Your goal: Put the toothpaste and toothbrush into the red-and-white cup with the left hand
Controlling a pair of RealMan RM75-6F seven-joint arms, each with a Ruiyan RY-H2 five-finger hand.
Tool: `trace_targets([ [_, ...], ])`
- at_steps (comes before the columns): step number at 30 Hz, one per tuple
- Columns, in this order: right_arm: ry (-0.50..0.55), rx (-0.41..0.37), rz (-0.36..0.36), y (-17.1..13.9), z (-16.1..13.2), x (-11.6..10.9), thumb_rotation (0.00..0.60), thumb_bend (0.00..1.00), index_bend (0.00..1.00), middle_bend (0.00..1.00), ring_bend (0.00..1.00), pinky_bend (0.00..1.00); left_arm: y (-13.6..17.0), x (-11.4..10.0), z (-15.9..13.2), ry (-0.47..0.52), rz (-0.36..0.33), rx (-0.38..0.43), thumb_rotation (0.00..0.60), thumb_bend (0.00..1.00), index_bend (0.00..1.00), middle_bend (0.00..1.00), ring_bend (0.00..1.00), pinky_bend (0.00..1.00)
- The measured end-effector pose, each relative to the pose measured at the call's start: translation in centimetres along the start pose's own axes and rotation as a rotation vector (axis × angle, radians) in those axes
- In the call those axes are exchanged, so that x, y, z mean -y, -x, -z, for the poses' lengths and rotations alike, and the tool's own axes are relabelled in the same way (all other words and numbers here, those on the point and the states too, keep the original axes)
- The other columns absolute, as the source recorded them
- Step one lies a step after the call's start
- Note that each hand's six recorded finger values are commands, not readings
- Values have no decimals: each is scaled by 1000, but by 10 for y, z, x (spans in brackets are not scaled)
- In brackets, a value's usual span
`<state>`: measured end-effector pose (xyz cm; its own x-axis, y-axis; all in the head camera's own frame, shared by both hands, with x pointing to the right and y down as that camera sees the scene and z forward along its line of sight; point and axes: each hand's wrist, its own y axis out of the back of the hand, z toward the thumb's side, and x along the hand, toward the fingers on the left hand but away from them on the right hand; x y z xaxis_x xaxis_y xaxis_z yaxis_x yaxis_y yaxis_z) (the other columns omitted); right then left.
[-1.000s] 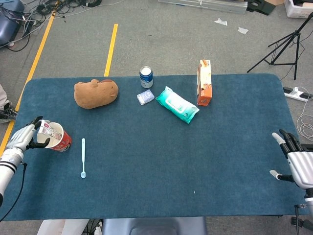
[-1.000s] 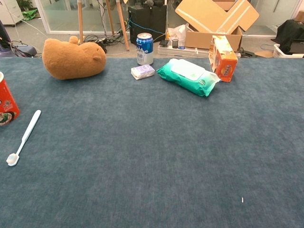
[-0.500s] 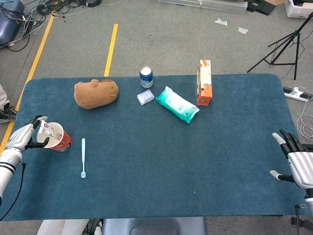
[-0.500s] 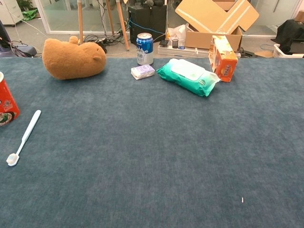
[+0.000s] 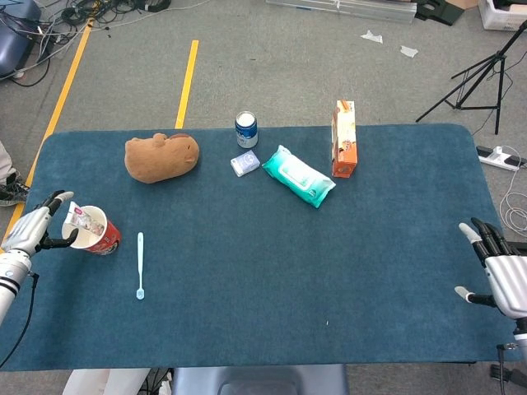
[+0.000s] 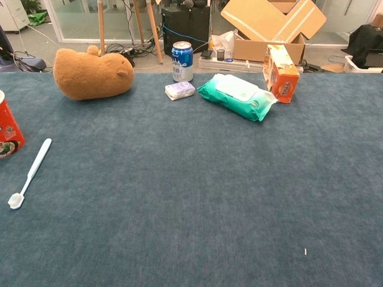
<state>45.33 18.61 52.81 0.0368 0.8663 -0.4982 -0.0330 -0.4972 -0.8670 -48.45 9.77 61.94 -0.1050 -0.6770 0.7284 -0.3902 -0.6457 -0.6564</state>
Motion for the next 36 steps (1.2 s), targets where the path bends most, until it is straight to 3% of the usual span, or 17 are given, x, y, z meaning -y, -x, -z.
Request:
trace_targets([
  [13,-5,-6,32,-2,-2,-10,600,0,0,0,0,316,19,-13,-14,-22,-74,71,600,413,0,0,0,0],
  [20,-15,-14,52,-2,-5,-17,600,0,0,0,0,316,34,-19,-26,-57,-122,125,600,304,0,0,0,0],
  [26,-35,-21,69,-2,-6,-25,600,0,0,0,0,316,46,-18,-37,-161,-162,181,600,225,0,0,0,0],
  [36,-58,-26,92,-3,-9,-37,600,0,0,0,0,316,63,2,-47,-402,-191,278,600,121,0,0,0,0],
])
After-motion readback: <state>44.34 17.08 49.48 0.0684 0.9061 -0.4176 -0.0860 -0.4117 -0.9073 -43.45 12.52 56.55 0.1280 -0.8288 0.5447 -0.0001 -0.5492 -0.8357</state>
